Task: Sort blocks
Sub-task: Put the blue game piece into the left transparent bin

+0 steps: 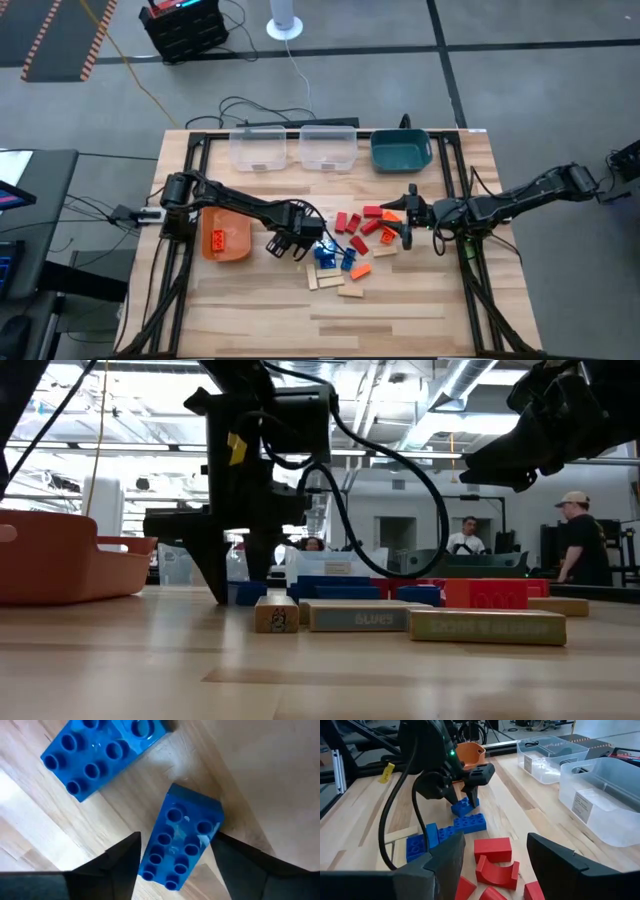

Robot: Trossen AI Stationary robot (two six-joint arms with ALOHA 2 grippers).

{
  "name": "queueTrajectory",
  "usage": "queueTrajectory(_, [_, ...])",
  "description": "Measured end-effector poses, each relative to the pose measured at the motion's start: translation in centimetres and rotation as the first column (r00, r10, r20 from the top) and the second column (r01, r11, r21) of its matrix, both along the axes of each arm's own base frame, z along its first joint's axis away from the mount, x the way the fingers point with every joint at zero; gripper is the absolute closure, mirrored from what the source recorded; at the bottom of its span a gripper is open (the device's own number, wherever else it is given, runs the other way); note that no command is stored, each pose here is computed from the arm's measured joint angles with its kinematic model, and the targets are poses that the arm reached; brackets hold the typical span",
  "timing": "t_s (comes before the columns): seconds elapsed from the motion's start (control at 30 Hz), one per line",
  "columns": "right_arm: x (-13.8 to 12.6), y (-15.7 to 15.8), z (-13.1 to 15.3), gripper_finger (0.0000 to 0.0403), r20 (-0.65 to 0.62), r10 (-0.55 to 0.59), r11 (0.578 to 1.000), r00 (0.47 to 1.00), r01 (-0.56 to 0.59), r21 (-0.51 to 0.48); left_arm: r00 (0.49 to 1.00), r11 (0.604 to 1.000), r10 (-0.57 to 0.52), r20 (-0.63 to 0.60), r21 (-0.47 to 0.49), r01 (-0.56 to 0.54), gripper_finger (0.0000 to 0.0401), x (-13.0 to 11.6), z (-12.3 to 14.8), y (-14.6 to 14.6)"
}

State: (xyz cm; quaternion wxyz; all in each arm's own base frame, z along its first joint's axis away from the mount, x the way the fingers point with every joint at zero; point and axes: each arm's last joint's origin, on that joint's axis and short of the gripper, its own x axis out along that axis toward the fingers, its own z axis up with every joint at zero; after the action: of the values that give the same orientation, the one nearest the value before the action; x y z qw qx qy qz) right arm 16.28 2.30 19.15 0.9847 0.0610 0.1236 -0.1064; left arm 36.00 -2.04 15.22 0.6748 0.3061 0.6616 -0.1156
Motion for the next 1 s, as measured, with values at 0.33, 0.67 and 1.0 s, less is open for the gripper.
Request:
queueTrajectory(0.33, [0.0, 0.0, 0.0, 0.0153, 0.002, 0.001, 1.0, 1.0, -0.001, 0.002, 0.993, 0.993, 0.115, -0.036, 0.006, -0.115, 0.0276, -0.2, 1.6, 0.8])
queueTrajectory(0.67, [0.0, 0.0, 0.0, 0.0153, 0.001, 0.001, 1.0, 1.0, -0.001, 0.004, 0.958, 0.956, 0.287, 0.005, 0.061, -0.287, 0.0276, -1.5, 6.4, 4.7])
queueTrajectory(1.0, [0.0, 0.0, 0.0, 0.0153, 0.0, 0.001, 1.0, 1.0, -0.001, 0.003, 0.779, 0.784, 0.587, 0.222, 0.085, -0.615, 0.0276, -7.0, 12.8, 14.4])
